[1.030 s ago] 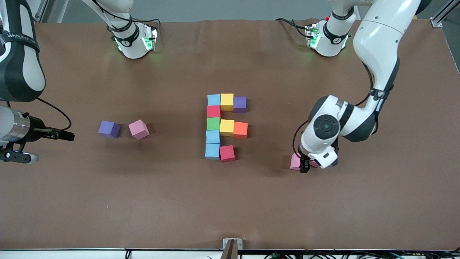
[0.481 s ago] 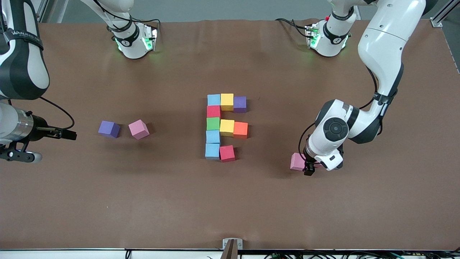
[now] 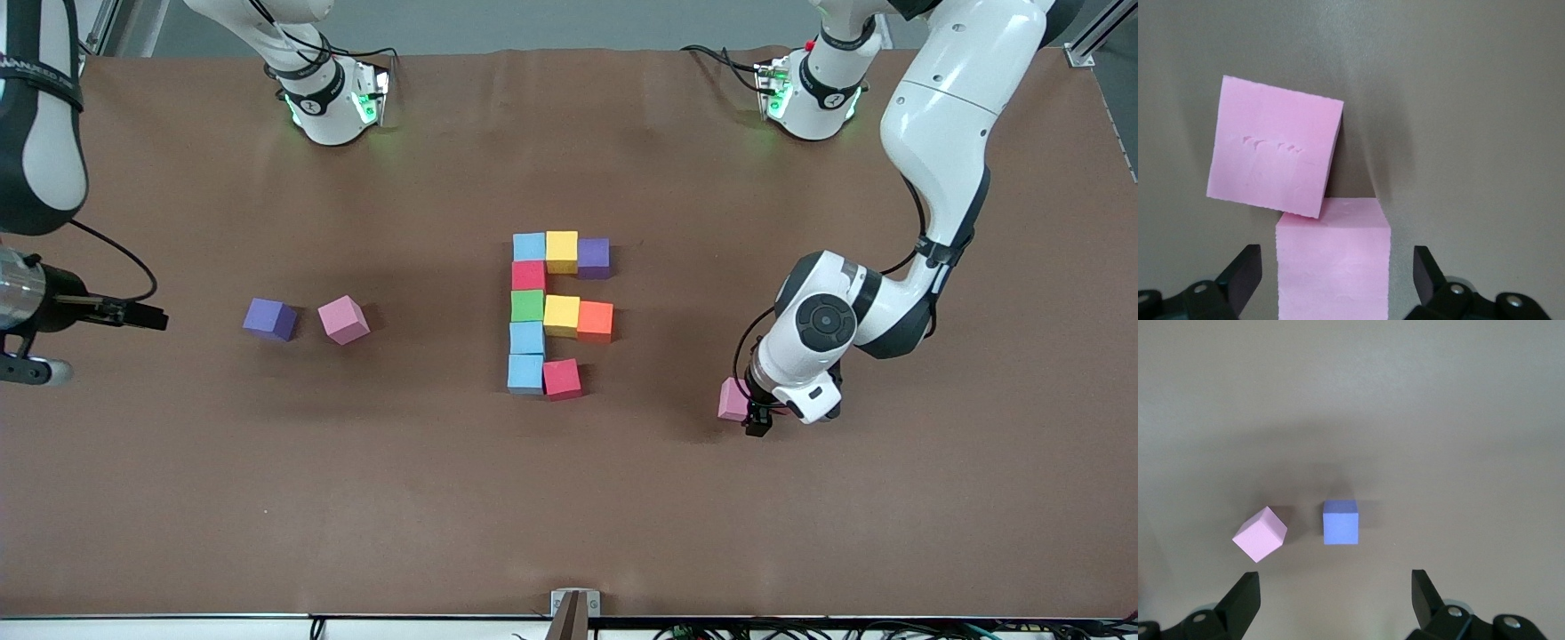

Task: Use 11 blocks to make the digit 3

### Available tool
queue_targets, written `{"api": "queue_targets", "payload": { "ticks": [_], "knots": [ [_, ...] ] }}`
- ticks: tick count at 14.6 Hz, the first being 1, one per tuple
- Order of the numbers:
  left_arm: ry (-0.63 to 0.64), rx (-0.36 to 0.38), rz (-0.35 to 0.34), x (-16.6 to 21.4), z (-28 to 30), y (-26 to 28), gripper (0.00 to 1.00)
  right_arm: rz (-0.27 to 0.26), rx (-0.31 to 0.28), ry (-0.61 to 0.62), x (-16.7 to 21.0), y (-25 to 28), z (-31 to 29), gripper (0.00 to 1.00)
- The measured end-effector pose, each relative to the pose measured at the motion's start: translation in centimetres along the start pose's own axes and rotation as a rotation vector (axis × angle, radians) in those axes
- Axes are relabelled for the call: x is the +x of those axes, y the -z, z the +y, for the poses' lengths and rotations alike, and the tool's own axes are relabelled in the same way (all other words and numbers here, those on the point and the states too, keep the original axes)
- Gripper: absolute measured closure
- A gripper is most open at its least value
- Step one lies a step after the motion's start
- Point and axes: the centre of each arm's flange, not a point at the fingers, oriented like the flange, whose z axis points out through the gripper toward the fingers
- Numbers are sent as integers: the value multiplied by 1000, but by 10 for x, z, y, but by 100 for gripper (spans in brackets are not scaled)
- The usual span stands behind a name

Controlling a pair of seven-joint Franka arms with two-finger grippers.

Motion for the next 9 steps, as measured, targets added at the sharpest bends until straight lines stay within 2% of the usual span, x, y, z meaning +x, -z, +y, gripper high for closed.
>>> {"api": "queue_targets", "payload": {
  "ticks": [4, 6, 9],
  "knots": [
    [-10, 2, -6, -7, -2, -4, 0, 3, 1, 8, -13, 26, -4, 0],
    [-12, 3, -6, -9, -2, -5, 4, 15, 2, 9, -19, 48, -5, 0],
    [-14, 4, -7, -10, -3, -6, 35, 33, 2, -1, -23, 66, 1, 0]
  ]
}}
